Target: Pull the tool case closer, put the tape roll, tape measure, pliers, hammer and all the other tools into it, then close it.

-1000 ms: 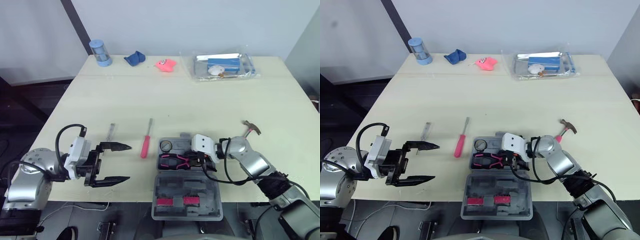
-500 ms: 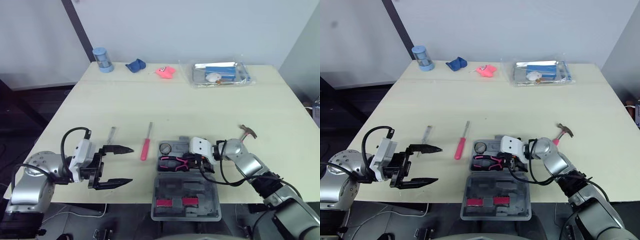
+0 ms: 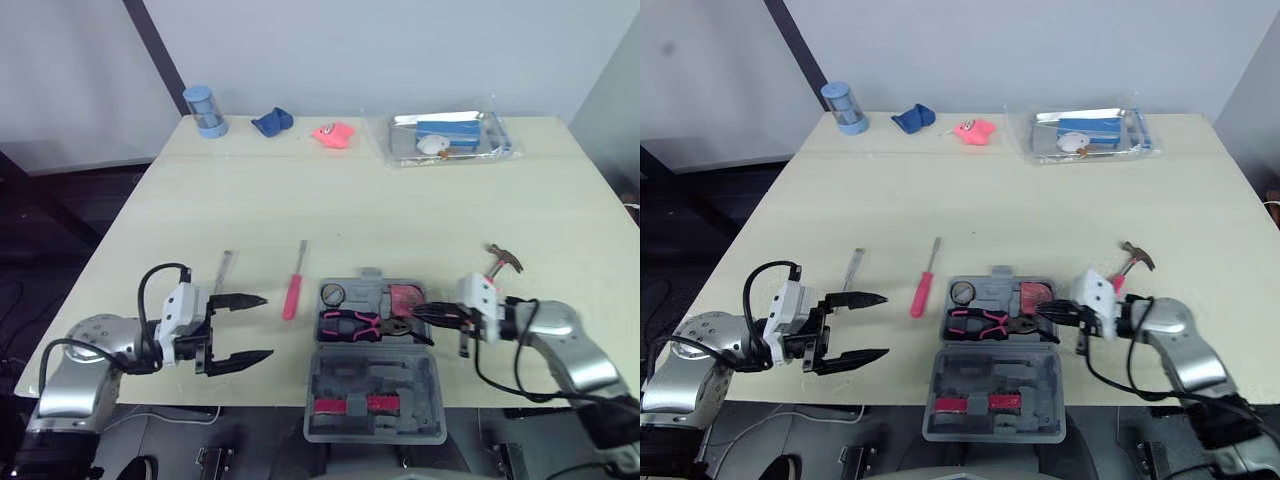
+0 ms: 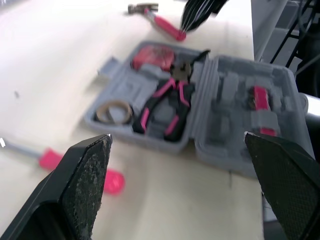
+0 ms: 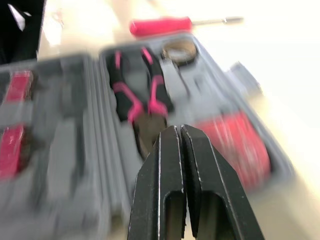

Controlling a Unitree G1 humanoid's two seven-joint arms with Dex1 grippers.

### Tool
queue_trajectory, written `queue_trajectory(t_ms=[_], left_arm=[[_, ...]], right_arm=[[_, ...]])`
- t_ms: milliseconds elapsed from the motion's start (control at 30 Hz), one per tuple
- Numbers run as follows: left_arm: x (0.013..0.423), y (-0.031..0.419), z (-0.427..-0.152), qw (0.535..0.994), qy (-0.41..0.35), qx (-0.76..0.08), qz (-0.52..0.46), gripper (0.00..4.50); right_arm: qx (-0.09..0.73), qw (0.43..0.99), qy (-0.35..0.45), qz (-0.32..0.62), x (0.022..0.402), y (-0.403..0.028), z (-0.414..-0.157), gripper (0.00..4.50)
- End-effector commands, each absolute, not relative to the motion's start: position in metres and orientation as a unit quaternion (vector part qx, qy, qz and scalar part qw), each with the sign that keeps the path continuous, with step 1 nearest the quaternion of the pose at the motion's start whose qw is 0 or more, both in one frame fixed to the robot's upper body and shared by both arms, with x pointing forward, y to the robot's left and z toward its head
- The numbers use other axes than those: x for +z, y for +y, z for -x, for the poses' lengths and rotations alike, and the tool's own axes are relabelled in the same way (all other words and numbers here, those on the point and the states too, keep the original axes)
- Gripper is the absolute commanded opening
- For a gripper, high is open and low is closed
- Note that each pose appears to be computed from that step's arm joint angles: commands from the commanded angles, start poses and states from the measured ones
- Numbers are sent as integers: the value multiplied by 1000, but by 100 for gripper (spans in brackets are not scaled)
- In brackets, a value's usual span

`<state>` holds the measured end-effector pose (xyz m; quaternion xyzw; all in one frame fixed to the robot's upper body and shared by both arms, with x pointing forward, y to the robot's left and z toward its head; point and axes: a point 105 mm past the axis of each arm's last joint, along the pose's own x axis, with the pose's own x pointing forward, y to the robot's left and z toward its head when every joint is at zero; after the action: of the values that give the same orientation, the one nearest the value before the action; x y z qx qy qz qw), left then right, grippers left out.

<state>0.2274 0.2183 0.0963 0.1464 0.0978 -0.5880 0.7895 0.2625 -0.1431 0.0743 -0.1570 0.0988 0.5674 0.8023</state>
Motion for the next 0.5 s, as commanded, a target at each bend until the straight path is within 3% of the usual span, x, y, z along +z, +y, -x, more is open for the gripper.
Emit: queue_trajectory(t_ms=[33,200,267,300,500], left_arm=[[90,220,-224,781,102,-597,-154,334],[65,218,-227,769,127,-606,-160,84],[55,217,-231,765,137,-607,-167,55],[52,216,-232,764,140,-607,-168,2],[39,211,-241,762,144,-608,-170,2]], right_arm=[[570,797,102,172,75,-163,-251,0],[561,791,156,188,47,-186,-236,0],[561,788,163,195,41,-186,-236,0],[560,788,162,196,40,-185,-237,0],[563,781,166,213,29,-178,-239,0]])
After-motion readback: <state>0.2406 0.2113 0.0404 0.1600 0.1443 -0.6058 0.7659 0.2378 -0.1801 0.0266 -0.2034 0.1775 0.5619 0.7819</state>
